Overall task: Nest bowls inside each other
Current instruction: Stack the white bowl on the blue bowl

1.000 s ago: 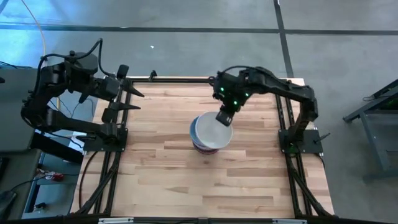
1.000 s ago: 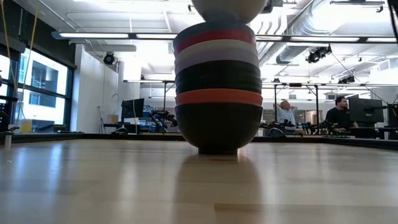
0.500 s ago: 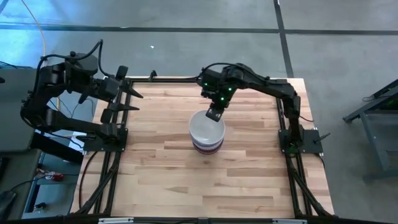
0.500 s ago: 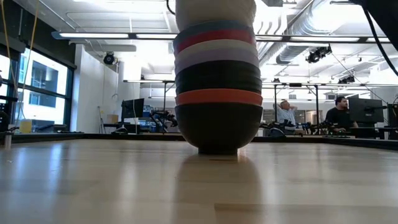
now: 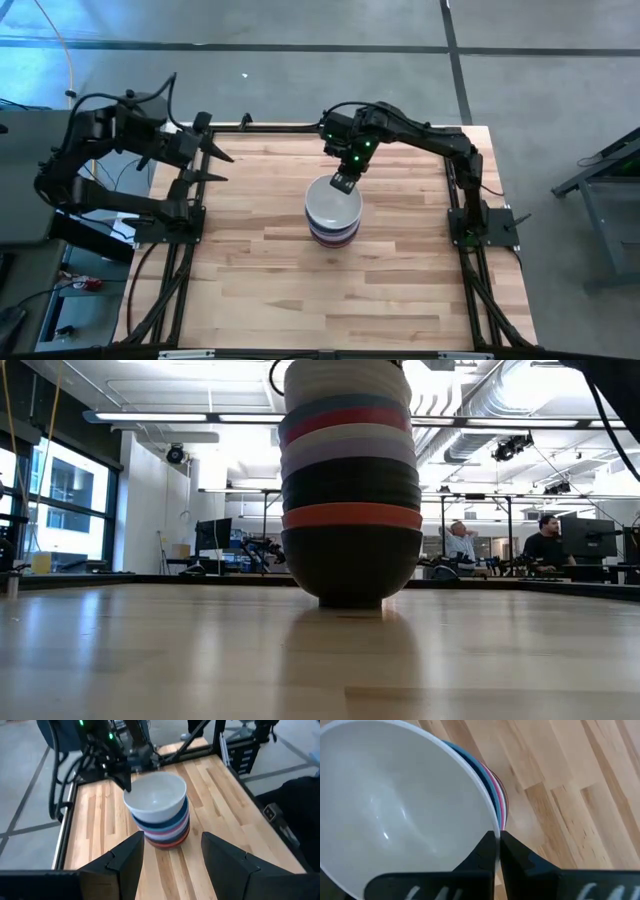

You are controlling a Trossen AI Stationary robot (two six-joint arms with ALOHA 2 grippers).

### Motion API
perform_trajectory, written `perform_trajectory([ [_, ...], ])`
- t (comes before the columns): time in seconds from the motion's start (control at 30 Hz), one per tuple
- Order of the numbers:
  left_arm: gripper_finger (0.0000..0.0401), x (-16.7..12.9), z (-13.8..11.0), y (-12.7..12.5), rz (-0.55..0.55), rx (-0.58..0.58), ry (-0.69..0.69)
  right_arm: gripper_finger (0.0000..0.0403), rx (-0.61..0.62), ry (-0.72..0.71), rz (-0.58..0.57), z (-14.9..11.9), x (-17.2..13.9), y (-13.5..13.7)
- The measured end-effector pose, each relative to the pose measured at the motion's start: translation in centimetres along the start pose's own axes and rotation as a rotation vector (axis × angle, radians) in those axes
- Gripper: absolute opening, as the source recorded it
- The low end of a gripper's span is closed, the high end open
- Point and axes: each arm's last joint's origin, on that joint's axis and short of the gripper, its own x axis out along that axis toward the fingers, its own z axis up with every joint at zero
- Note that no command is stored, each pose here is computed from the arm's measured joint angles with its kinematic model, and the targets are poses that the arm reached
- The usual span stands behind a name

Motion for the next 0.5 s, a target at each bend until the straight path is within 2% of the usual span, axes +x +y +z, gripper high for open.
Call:
perform_trajectory([
  [0.27,0.0188,0.7,-1.7,-0.4,-0.010,0.002,0.031,0.0000,0.009,0.023,-0.005,0.3,1.0,0.3],
  [0.5,0.0188,-0.5,-1.8,-0.8,0.013,0.009,-0.032,0.0000,-0.002,0.054,-0.001,0.5,2.1,0.9],
])
